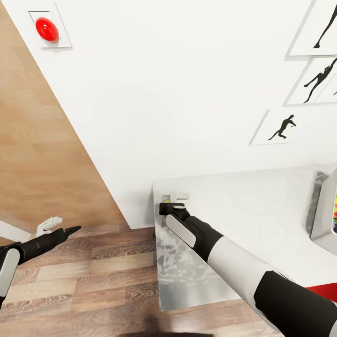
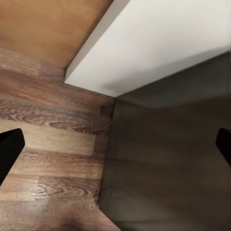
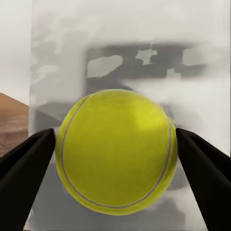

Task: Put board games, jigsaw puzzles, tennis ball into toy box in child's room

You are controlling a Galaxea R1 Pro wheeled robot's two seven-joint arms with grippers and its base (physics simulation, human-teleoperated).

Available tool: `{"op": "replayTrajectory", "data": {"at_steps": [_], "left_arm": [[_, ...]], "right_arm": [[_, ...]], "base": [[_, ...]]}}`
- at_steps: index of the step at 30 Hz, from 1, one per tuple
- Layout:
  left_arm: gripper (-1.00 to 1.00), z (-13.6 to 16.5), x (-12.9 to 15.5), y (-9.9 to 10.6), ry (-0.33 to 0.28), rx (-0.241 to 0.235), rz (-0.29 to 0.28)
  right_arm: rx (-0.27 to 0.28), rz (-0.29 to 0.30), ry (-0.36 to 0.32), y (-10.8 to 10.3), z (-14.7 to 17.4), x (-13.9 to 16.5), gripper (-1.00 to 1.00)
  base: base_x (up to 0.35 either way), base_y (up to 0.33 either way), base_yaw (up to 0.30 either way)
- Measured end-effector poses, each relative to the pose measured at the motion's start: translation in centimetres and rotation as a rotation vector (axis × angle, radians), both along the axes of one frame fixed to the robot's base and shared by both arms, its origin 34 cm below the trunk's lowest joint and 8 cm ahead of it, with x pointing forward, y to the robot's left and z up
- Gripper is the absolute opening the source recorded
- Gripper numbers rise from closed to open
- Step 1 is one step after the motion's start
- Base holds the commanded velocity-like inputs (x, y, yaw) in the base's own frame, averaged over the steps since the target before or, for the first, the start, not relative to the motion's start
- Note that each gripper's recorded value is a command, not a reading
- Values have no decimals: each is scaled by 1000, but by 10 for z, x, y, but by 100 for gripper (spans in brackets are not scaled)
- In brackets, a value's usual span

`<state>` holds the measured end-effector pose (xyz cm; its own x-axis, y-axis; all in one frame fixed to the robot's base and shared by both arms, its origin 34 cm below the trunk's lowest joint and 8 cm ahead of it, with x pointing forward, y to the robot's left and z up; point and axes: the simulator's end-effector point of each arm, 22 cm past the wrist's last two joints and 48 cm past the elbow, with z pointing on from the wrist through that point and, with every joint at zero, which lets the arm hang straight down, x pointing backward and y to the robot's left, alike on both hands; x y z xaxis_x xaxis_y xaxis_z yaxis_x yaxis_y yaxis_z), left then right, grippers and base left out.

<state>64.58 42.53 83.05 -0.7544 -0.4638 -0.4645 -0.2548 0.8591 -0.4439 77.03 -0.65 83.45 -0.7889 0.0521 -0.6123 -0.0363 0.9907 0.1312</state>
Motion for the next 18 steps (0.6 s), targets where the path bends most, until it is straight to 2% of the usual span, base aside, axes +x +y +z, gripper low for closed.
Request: {"op": "replayTrajectory", "data": {"at_steps": [6, 18], "left_arm": [[100, 0, 0, 0, -1, -2, -1], [100, 0, 0, 0, 0, -2, 2]], "right_arm": [[-21, -2, 7, -6, -5, -1, -100], [-17, -2, 13, -6, -7, -2, -100]], "base": [[0, 0, 0], [0, 0, 0]]}}
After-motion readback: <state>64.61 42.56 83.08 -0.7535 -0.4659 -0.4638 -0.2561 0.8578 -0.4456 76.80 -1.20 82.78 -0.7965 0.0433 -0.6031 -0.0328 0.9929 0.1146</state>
